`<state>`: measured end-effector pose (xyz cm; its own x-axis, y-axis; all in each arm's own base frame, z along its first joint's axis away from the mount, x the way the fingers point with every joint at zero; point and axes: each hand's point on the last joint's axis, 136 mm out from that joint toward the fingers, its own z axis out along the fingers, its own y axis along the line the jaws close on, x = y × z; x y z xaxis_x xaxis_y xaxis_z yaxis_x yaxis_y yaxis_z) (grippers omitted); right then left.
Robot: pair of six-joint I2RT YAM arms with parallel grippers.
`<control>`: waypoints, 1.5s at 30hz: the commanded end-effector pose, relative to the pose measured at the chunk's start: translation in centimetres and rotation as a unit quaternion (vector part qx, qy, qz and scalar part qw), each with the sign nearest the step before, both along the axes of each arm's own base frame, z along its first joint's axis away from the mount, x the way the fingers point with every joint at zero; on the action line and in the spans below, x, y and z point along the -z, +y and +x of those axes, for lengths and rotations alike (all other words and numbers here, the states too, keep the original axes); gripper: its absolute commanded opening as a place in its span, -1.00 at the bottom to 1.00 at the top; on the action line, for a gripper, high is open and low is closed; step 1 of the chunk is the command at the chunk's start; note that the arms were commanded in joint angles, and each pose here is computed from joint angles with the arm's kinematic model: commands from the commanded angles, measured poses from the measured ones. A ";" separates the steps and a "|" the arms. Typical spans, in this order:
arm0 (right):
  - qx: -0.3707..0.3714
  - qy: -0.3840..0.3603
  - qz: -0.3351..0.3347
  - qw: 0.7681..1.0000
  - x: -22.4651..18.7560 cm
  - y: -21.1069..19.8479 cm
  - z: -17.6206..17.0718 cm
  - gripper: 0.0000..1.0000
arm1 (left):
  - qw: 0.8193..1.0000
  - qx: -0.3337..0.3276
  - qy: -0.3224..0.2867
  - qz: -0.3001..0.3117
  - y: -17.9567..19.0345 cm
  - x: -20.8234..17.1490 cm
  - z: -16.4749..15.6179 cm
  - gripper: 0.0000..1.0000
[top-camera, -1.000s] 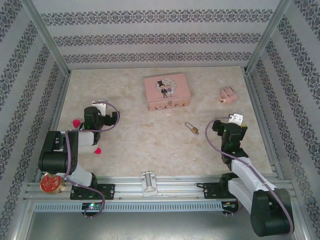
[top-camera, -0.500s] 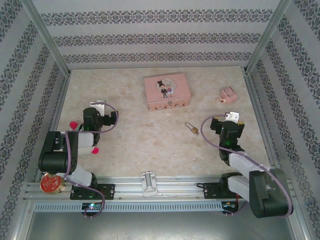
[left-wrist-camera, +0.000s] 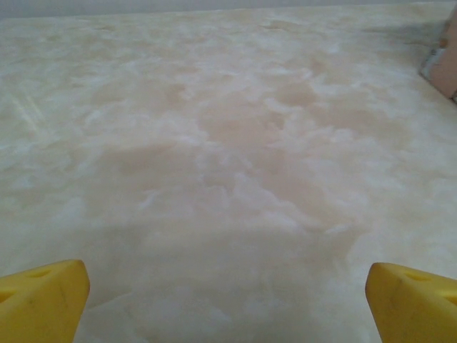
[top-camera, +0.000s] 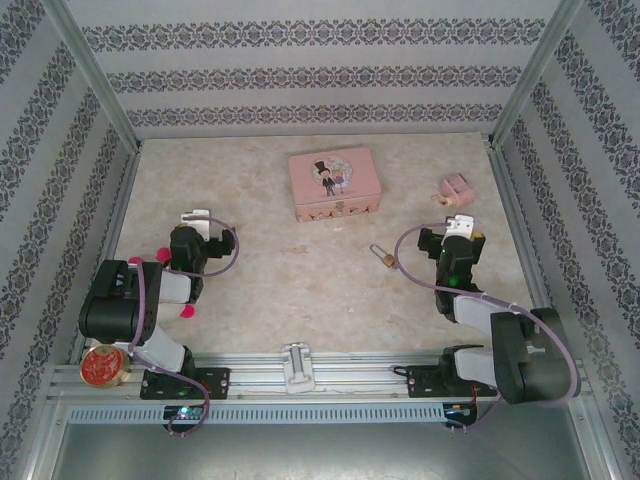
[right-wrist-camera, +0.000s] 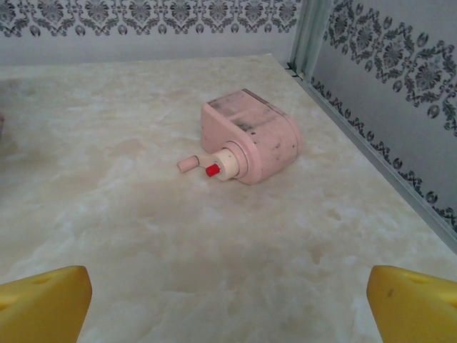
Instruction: Unlock the padlock with the key
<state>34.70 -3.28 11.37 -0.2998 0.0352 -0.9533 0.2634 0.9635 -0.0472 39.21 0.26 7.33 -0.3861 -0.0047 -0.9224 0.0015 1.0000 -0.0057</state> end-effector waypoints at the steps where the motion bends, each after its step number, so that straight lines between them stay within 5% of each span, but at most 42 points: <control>1: -0.032 -0.036 -0.005 0.999 -2.1 0.9 1.4 0.96 | 0.998 0.047 -0.033 -0.013 -1.1 -1.6 0.7 0.99; 9: -0.087 -0.051 -0.008 0.995 0.4 3.2 3.0 0.96 | 0.998 0.046 -0.033 -0.014 -1.0 -1.6 0.7 0.99; 20: -0.035 -0.024 0.013 0.999 0.7 1.2 4.3 0.96 | 0.999 0.020 -0.029 -0.012 -0.1 -1.5 0.8 0.99; 24: -0.138 -0.015 0.028 0.990 0.5 4.2 5.1 0.96 | 0.999 0.019 -0.030 -0.012 -0.1 -1.5 0.9 0.99; 28: -0.163 -0.017 0.047 0.985 0.5 4.4 5.1 0.96 | 0.999 0.019 -0.030 -0.011 -0.1 -1.5 0.9 0.99; 45: -0.155 -0.016 0.046 0.987 0.6 4.2 5.1 0.96 | 0.999 0.020 -0.030 -0.010 -0.2 -1.5 0.9 0.99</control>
